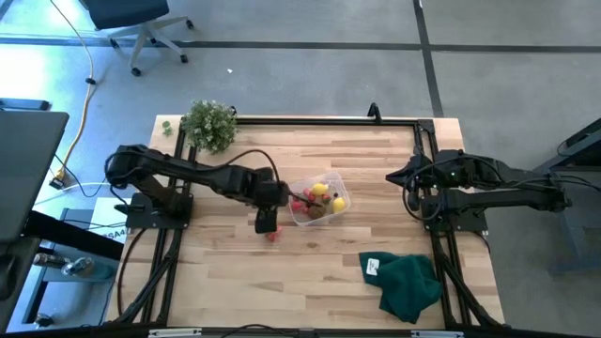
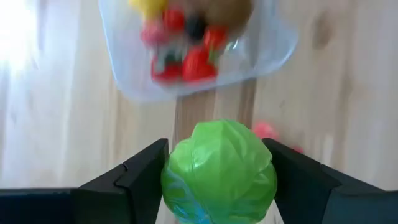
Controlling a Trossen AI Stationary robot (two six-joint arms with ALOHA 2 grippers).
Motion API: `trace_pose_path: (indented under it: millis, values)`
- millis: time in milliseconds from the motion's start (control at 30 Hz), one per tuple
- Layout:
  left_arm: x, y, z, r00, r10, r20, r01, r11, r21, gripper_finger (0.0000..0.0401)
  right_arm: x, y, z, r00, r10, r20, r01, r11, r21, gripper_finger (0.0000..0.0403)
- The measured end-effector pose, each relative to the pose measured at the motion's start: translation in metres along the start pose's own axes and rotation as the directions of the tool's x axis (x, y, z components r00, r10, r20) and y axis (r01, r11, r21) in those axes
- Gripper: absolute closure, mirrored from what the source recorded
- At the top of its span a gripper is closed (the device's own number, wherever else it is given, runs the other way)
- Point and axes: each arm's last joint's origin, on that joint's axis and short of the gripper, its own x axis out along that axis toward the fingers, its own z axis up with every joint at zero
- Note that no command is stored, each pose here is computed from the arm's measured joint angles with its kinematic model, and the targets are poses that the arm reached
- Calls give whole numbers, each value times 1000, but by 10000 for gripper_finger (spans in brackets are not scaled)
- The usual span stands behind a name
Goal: Pick and placing Produce into tupperware
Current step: Put the green cabbage into the transparent bin
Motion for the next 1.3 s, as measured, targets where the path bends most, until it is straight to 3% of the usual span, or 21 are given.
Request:
trace_pose_path:
  millis: [167, 400, 733, 967, 1300]
  values:
    - [-28, 0, 31, 981, -30, 192, 12, 996, 92, 171, 1, 0, 0, 1000, 0, -3, 0, 1000, 0, 384]
    - [-33, 17, 63, 897, -144, 418, 97, 987, 131, 160, 1, 0, 0, 1000, -1, -8, 1, 1000, -1, 384]
    - [32, 39, 74, 928, -209, 307, 168, 973, 156, 166, 1, 0, 0, 1000, 0, -8, 0, 1000, -1, 384]
    - [77, 36, 75, 950, -220, 223, 183, 968, 173, 164, 1, 0, 0, 1000, -1, -8, 1, 1000, -1, 384]
    - [97, 35, 70, 972, -174, 156, 144, 972, 186, 156, 1, 0, 0, 1000, -1, -8, 1, 1000, 0, 384]
